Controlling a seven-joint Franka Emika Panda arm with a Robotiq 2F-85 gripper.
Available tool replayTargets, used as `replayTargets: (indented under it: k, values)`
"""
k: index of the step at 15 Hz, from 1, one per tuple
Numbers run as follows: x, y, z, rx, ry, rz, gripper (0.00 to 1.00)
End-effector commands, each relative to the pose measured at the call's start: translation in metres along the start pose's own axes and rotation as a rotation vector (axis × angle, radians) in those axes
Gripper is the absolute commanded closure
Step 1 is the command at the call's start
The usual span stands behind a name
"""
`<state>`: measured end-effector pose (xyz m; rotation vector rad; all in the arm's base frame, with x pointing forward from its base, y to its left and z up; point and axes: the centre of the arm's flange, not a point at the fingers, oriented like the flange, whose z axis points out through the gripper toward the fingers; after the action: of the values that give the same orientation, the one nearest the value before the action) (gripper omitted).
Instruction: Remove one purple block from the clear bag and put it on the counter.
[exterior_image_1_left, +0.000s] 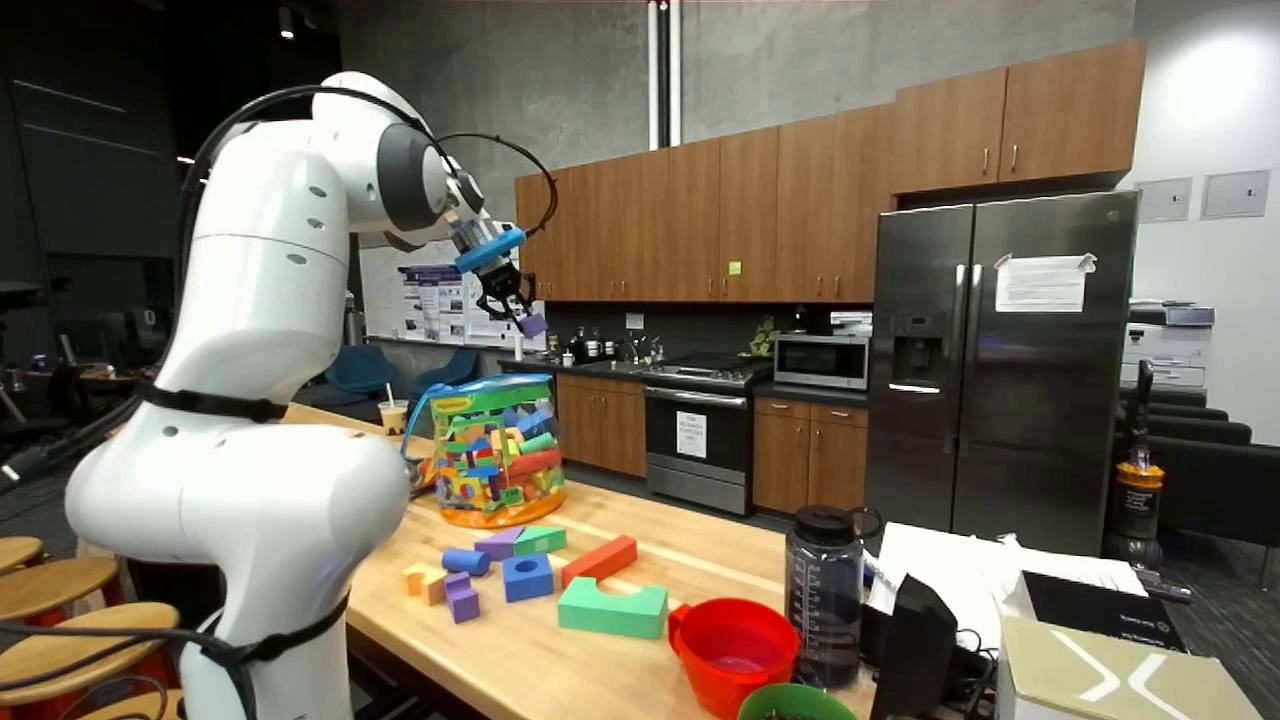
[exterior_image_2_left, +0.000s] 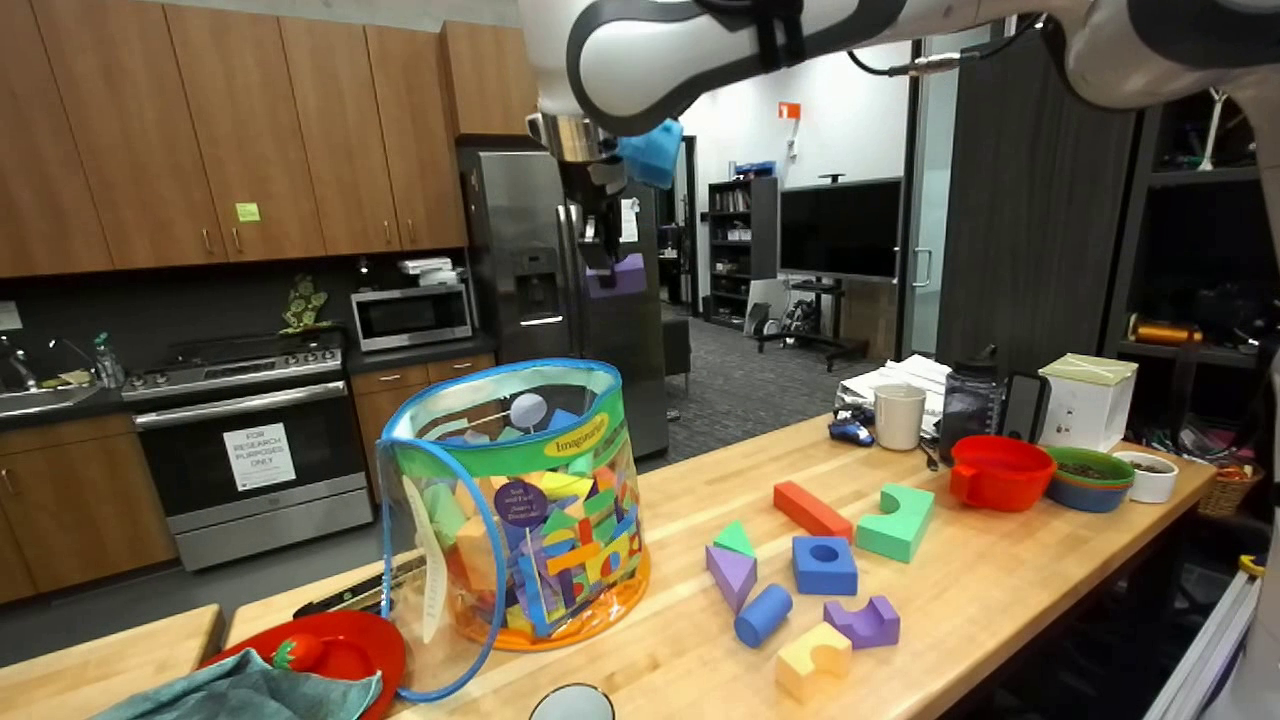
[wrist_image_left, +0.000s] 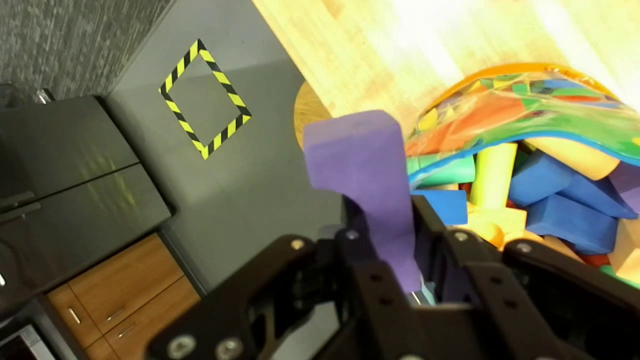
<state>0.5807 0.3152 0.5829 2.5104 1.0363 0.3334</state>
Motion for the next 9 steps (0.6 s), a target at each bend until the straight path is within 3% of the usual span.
replayTargets:
  k: [1, 9]
  values:
    - [-0.038, 0.006, 0.008, -0.022, -0.064, 0.086, 0.93]
    - [-0.129, -0.025, 0.057, -0.037, -0.255, 0.297, 0.93]
